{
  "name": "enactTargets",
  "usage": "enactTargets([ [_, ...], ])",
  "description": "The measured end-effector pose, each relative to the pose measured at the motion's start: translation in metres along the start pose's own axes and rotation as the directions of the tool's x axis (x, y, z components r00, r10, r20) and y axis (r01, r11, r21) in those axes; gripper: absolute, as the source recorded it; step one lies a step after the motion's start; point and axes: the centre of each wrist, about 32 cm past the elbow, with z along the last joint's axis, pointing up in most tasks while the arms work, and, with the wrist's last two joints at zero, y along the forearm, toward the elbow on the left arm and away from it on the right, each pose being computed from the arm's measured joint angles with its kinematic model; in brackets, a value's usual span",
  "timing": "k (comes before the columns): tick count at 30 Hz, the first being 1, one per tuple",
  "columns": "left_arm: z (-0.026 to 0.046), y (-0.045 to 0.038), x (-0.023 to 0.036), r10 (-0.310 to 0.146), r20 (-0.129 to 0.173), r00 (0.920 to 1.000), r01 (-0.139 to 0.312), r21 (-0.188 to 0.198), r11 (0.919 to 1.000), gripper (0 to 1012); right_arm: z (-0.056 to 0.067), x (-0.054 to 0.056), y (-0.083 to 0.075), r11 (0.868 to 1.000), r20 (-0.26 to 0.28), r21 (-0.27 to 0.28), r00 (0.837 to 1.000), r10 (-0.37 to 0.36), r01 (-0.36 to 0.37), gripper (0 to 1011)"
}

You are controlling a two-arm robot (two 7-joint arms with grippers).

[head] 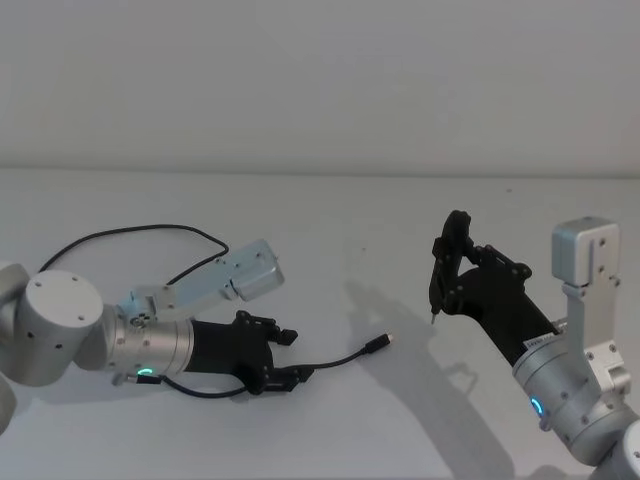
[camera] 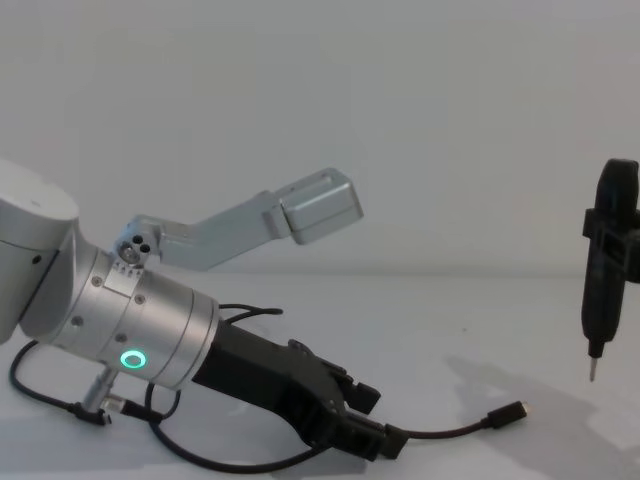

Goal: Pick up the data cable with the one hand.

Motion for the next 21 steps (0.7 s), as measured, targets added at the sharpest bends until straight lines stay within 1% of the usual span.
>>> enactTargets([
  [21, -0.0003, 0.0, 0.0001, 0.001, 0.0, 1.0, -0.001, 0.001, 1.0, 449, 0.0, 0.0, 0.0, 1.0, 0.0, 0.0, 1.0, 0.0, 0.0, 275],
])
